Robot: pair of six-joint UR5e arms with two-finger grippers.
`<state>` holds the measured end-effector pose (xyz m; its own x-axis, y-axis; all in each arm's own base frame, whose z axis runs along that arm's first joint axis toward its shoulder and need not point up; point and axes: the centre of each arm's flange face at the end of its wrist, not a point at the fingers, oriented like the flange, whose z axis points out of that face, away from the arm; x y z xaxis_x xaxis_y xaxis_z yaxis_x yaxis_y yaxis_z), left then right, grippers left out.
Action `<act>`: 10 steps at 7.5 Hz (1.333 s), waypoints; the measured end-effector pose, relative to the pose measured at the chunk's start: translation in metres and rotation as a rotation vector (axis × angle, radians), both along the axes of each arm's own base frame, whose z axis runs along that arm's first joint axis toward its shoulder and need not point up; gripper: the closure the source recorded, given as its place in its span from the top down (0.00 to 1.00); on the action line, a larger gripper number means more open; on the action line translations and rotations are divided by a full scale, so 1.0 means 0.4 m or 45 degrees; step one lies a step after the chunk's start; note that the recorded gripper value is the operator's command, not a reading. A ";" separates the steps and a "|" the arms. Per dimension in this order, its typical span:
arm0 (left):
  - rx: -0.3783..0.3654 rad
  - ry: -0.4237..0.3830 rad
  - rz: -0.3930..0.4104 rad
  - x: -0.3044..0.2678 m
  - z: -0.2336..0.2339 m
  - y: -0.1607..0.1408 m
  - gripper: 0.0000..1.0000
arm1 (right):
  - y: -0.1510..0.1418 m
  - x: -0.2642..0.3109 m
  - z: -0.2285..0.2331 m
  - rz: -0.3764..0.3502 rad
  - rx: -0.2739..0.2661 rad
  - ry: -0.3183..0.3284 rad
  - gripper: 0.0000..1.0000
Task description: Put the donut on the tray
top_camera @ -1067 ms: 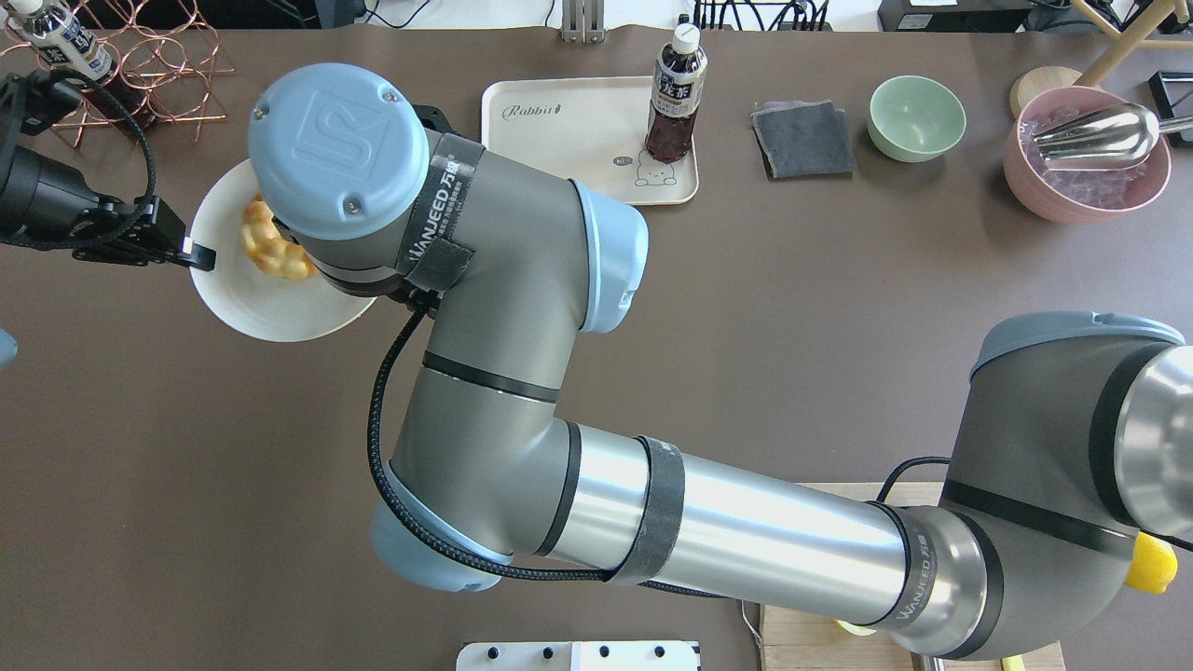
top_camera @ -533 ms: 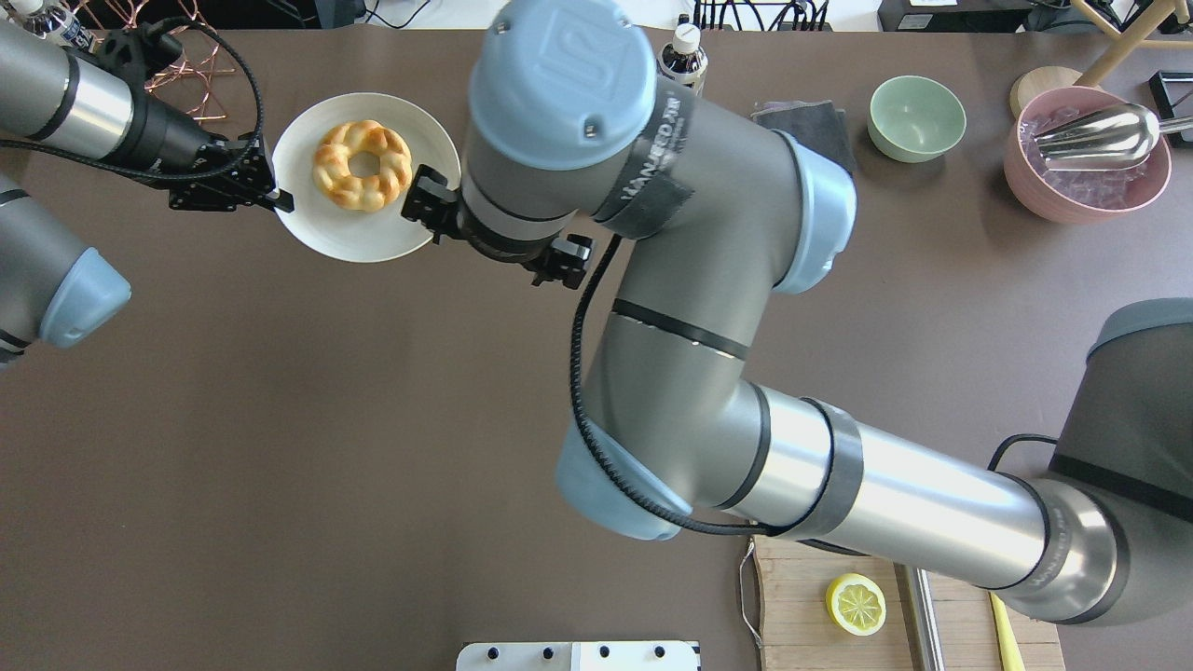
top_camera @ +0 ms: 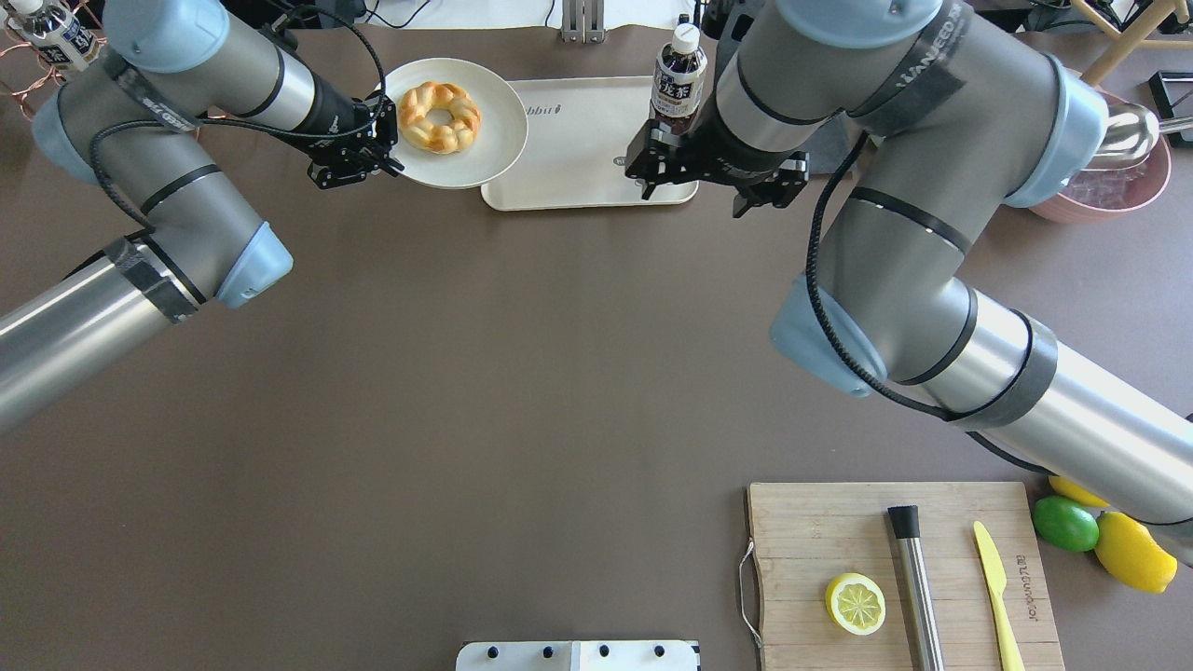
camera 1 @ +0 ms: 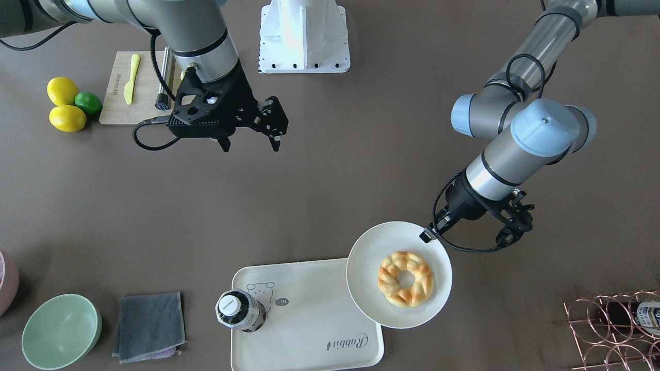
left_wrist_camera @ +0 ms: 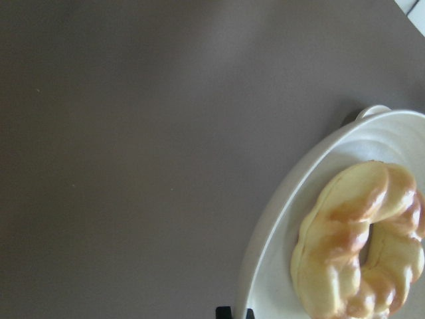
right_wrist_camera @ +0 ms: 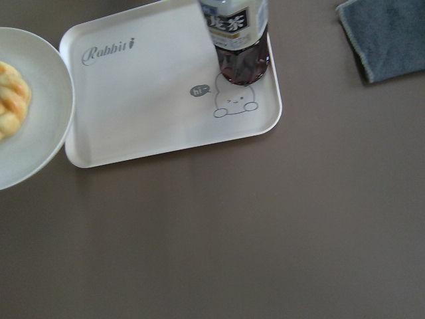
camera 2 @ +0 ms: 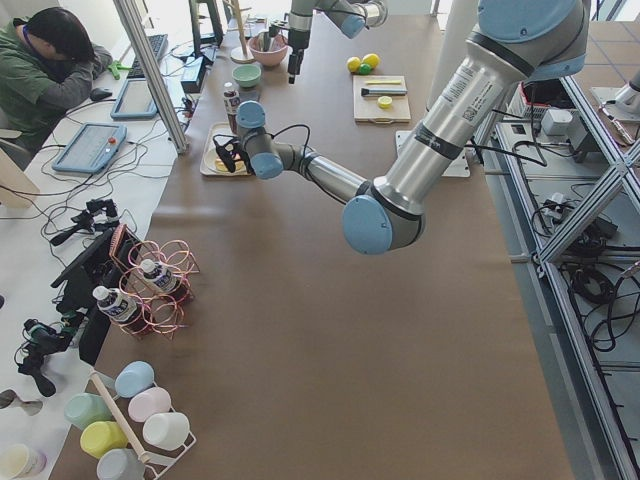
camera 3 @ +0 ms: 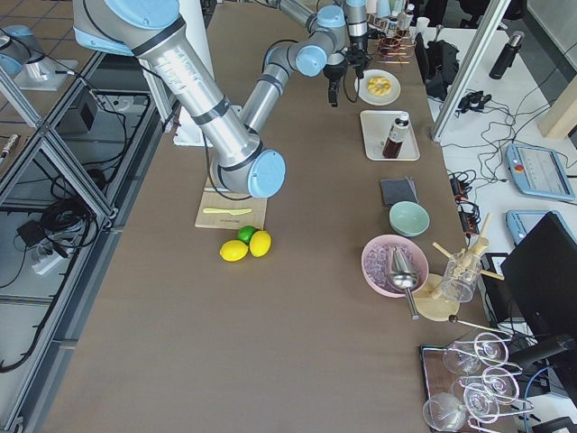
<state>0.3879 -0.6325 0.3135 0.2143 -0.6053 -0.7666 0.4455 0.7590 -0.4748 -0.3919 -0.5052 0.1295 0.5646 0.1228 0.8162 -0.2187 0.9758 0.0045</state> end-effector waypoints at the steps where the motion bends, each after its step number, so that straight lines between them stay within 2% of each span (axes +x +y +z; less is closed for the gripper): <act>1: -0.064 -0.009 -0.078 0.057 -0.018 -0.023 0.00 | -0.047 0.066 0.098 -0.060 0.043 0.062 1.00; 4: -0.141 -0.035 -0.240 0.205 -0.086 -0.063 0.00 | -0.166 0.355 0.420 -0.249 0.150 0.208 1.00; 6: -0.166 -0.043 -0.319 0.326 -0.146 -0.054 0.00 | -0.185 0.574 0.638 -0.369 0.211 0.261 1.00; 7: -0.175 -0.033 -0.350 0.372 -0.170 -0.050 0.81 | -0.188 0.663 0.735 -0.421 0.231 0.277 1.00; 8: -0.176 -0.023 -0.365 0.398 -0.193 -0.050 0.99 | -0.185 0.731 0.814 -0.456 0.241 0.289 1.00; 10: -0.080 -0.044 -0.320 0.412 -0.217 -0.043 0.99 | -0.172 0.836 0.937 -0.511 0.257 0.309 1.00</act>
